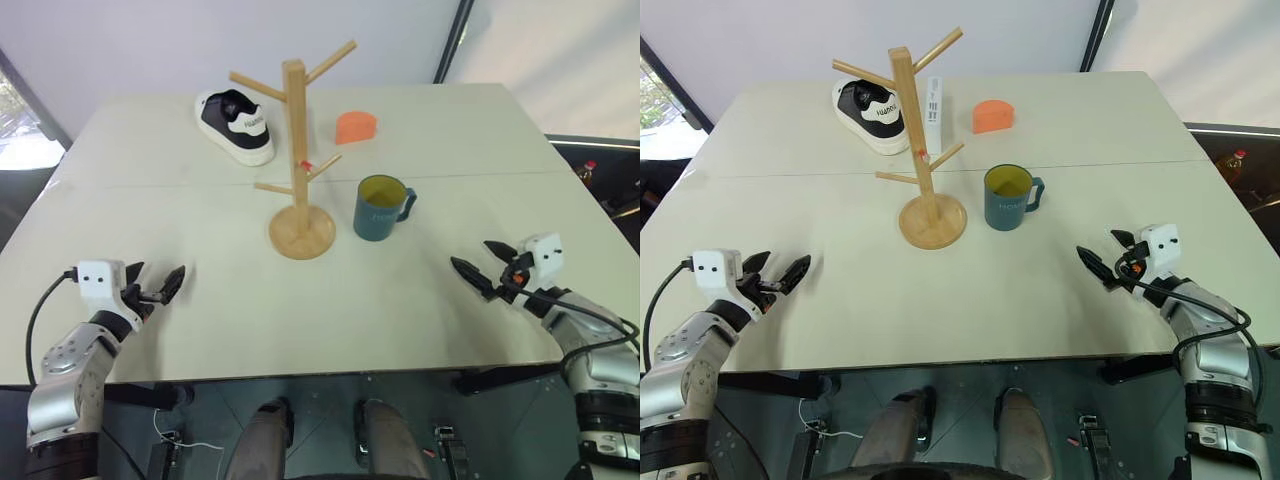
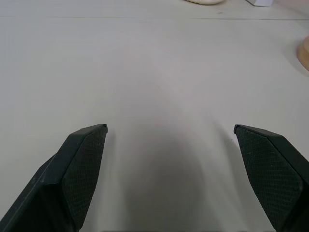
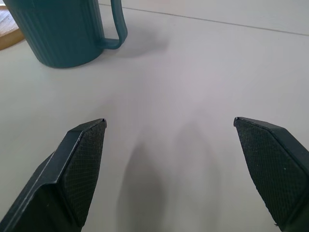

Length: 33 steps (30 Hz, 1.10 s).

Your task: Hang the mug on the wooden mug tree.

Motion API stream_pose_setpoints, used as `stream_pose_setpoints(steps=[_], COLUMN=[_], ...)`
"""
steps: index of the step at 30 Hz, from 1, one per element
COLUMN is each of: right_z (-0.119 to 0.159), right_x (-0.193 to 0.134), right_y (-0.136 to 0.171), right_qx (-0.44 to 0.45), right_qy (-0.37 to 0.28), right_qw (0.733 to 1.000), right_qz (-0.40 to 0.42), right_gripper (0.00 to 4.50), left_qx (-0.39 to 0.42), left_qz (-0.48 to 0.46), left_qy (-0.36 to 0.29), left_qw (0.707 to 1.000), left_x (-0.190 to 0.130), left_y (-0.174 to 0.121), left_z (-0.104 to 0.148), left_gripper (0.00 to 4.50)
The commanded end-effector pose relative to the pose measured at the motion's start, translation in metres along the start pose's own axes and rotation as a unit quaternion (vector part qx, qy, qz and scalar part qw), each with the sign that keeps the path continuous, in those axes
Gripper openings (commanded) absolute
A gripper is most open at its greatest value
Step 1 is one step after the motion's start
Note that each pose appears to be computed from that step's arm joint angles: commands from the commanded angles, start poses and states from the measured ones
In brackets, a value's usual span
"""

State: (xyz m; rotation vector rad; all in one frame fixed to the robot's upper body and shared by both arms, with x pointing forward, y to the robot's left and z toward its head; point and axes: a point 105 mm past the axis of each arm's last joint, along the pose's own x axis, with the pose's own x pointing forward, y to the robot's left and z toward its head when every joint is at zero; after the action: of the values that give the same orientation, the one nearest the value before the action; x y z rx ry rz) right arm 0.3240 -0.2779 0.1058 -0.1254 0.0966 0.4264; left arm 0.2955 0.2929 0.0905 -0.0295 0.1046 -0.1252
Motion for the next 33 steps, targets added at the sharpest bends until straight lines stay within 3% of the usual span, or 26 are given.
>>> stream_pose_setpoints(steps=[1,9,17,22,27,33], right_z=[0.014,0.015,0.029,0.041,0.044,0.041], right_x=[0.001,0.008,0.033,0.056,0.076,0.088], right_y=[-0.003,0.000,0.016,0.029,0.029,0.028], right_qx=[-0.016,-0.014,-0.017,-0.029,-0.031,-0.030], right_qy=[-0.021,-0.030,-0.057,-0.079,-0.088,-0.088], right_qw=[1.000,0.999,0.997,0.996,0.994,0.994], right_qz=[-0.006,-0.031,-0.040,-0.044,-0.061,-0.064], right_gripper=[4.39,4.39,4.39,4.39,4.39,4.39], left_qx=[0.010,0.002,0.040,0.052,0.051,0.054], left_qz=[0.010,-0.043,-0.242,-0.375,-0.421,-0.426], left_qy=[-0.029,-0.040,-0.080,-0.089,-0.102,-0.112], left_qw=[0.999,0.998,0.966,0.921,0.900,0.896], left_x=[-0.003,0.000,-0.004,-0.016,-0.020,-0.021], left_y=[0.004,-0.023,-0.122,-0.181,-0.204,-0.207], left_z=[0.017,0.023,0.042,0.050,0.060,0.067], left_gripper=[4.50,4.50,4.50,4.50,4.50,4.50])
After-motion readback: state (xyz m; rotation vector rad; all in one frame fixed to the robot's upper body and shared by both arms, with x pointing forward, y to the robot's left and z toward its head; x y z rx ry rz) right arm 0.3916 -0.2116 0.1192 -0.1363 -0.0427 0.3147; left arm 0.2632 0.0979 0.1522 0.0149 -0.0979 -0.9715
